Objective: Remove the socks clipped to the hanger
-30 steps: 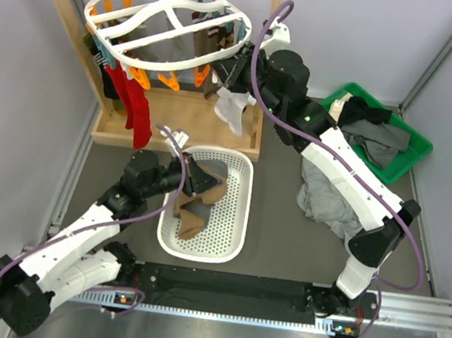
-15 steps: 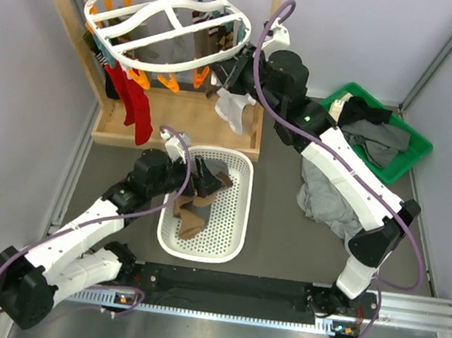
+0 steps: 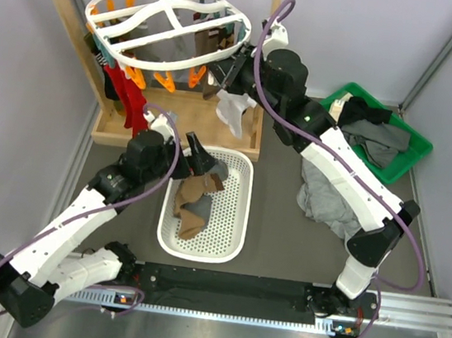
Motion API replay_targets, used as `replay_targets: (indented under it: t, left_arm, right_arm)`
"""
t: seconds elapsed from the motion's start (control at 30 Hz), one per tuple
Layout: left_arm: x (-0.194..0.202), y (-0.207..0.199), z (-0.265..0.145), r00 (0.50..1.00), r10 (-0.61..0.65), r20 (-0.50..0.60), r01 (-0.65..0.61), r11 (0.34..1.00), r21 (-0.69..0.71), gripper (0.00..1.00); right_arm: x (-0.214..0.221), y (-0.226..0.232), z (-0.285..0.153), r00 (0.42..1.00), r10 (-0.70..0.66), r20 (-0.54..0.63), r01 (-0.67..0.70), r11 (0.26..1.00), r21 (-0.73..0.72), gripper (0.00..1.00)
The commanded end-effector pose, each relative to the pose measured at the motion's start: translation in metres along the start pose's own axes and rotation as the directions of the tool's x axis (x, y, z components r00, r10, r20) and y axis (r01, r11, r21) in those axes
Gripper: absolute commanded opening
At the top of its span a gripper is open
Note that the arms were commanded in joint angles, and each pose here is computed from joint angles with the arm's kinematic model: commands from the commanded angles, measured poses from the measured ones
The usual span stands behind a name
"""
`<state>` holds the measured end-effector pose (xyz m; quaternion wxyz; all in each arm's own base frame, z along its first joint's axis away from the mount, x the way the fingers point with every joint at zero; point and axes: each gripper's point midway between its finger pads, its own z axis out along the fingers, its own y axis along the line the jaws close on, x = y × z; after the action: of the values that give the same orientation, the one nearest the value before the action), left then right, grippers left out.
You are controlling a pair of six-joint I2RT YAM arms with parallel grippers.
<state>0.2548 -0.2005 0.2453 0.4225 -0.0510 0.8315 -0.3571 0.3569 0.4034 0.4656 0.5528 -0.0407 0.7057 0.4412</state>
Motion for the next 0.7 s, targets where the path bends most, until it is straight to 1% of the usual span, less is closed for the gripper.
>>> replay_targets:
  t: [0.0,0.07,0.1,0.13,0.2,0.23,0.27,0.3,0.33,0.37,0.4,0.43,0.47,0.5,0.6,0.67]
  left_arm:
    - [-0.009,0.016,-0.015,0.987,-0.162,-0.004,0.157,0.963,-0.218,0.99]
    - [0.003,0.029,-0.02,0.973,-0.232,-0.017,0.217,0.93,-0.298,0.99]
    - [0.008,0.031,-0.021,0.962,-0.271,-0.021,0.252,0.916,-0.313,0.99]
    - [0.011,0.03,-0.023,0.959,-0.281,-0.032,0.257,0.914,-0.315,0.99]
    - [0.015,0.026,-0.024,0.958,-0.282,-0.053,0.256,0.924,-0.283,0.99]
    - [0.012,0.024,-0.022,0.964,-0.263,-0.04,0.244,0.936,-0.253,0.99]
    - [-0.001,0.004,-0.021,0.972,-0.234,-0.007,0.231,0.964,-0.133,0.99]
    - [0.005,0.003,-0.015,0.985,-0.174,-0.013,0.173,0.982,-0.074,0.99]
    - [0.0,-0.003,-0.014,0.991,-0.135,0.019,0.136,0.991,-0.011,0.99]
    - [-0.026,-0.027,-0.017,0.986,-0.099,0.133,0.083,0.989,0.125,0.99]
    - [-0.019,-0.019,-0.011,0.987,-0.038,0.157,0.017,0.991,0.134,0.99]
    - [-0.025,-0.02,-0.011,0.979,-0.009,0.202,-0.022,0.988,0.154,0.99]
    - [-0.036,-0.024,-0.008,0.961,0.045,0.272,-0.095,0.981,0.171,0.99]
    - [-0.043,-0.021,-0.004,0.95,0.07,0.304,-0.119,0.982,0.147,0.99]
    - [-0.055,-0.02,0.014,0.93,0.162,0.33,-0.208,0.972,0.108,0.99]
    - [-0.055,-0.02,0.029,0.926,0.192,0.325,-0.238,0.966,0.107,0.99]
  right_arm:
    - [-0.026,0.02,-0.01,0.997,0.028,0.066,-0.025,0.999,-0.04,0.0]
    - [-0.028,0.023,-0.011,0.997,0.033,0.073,-0.029,0.998,-0.049,0.0]
    - [-0.028,0.023,-0.011,0.997,0.034,0.07,-0.03,0.998,-0.053,0.0]
    - [-0.029,0.023,-0.011,0.997,0.034,0.073,-0.031,0.998,-0.051,0.0]
    - [-0.028,0.024,-0.013,0.997,0.034,0.07,-0.031,0.998,-0.055,0.0]
    - [-0.028,0.023,-0.013,0.997,0.035,0.07,-0.032,0.998,-0.051,0.0]
    - [-0.028,0.024,-0.014,0.997,0.041,0.071,-0.037,0.998,-0.054,0.0]
    - [-0.026,0.024,-0.014,0.996,0.051,0.068,-0.047,0.997,-0.053,0.0]
    - [-0.028,0.025,-0.014,0.996,0.056,0.07,-0.052,0.997,-0.057,0.0]
    - [-0.027,0.028,-0.015,0.996,0.063,0.069,-0.059,0.996,-0.063,0.0]
    - [-0.029,0.031,-0.015,0.995,0.069,0.073,-0.064,0.996,-0.069,0.0]
    - [-0.031,0.034,-0.017,0.994,0.074,0.078,-0.068,0.995,-0.077,0.0]
    - [-0.03,0.038,-0.017,0.994,0.086,0.074,-0.08,0.993,-0.084,0.0]
    - [-0.032,0.041,-0.018,0.992,0.097,0.077,-0.09,0.992,-0.089,0.0]
    - [-0.037,0.048,-0.022,0.987,0.136,0.082,-0.128,0.986,-0.105,0.0]
    - [-0.039,0.051,-0.024,0.983,0.161,0.086,-0.151,0.982,-0.111,0.0]
